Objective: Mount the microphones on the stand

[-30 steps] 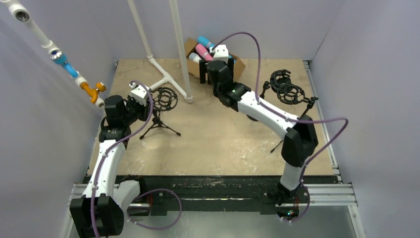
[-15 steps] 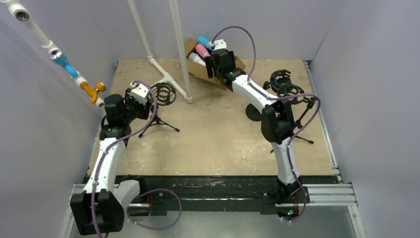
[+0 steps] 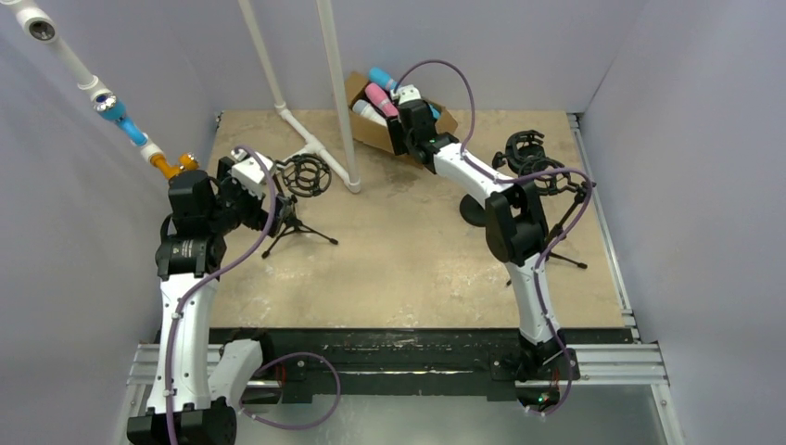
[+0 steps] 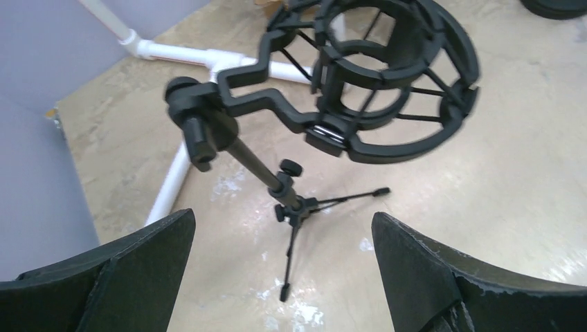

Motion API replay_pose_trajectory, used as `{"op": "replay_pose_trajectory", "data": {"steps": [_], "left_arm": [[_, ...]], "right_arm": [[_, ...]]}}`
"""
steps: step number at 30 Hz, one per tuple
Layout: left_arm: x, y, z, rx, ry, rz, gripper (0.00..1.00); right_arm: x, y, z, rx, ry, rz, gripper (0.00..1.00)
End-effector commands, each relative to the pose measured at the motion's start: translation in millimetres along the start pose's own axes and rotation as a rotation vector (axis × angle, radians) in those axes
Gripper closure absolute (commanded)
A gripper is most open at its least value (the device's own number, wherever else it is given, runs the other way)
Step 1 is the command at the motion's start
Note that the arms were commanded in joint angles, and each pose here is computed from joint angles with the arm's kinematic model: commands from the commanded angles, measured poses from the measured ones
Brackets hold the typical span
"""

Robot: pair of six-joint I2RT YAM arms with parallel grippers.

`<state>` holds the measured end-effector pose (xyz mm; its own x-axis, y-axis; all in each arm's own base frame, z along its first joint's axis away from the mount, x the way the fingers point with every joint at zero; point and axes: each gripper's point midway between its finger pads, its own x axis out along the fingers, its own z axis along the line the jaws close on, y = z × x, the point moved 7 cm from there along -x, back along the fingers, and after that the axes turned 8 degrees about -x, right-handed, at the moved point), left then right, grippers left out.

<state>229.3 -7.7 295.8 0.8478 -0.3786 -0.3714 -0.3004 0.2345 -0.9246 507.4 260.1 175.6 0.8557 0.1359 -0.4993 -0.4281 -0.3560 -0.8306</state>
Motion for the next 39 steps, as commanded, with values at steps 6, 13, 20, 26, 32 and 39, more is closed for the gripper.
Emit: {"op": "replay_pose_trajectory", "data": {"steps": [6,13,20,26,32,39], "left_arm": [[-20.5,1.9,-24.6,-0.122,0.116,0.076,0.0],[-44.0,-18.8,-33.2,-0.108,0.113,0.023,0.0],[-62.2,-27.5,-44.0,-0.079,0.159,0.028,0.0],[-68.8,-21.2,-55.0,-0.079,0.223,0.045,0.0],[-65.7,-6.8,-69.0,-0.144,0.323,0.057,0.0],[-63.2,12.0,-76.4,-0.21,0.347,0.095,0.0]], "right_arm": [[-35.4,4.1,-4.0,0.062,-0.009,-0.004,0.93],[-72.2,-6.8,22.7,0.077,0.111,-0.013,1.0],[-126.4,21.1,59.8,0.32,0.067,0.052,1.0],[-203.8,53.1,122.2,0.361,-0.036,0.073,1.0],[-267.5,71.3,177.3,0.419,-0.149,0.078,1.0],[-308.8,40.4,222.4,0.36,-0.296,0.059,0.89]]}}
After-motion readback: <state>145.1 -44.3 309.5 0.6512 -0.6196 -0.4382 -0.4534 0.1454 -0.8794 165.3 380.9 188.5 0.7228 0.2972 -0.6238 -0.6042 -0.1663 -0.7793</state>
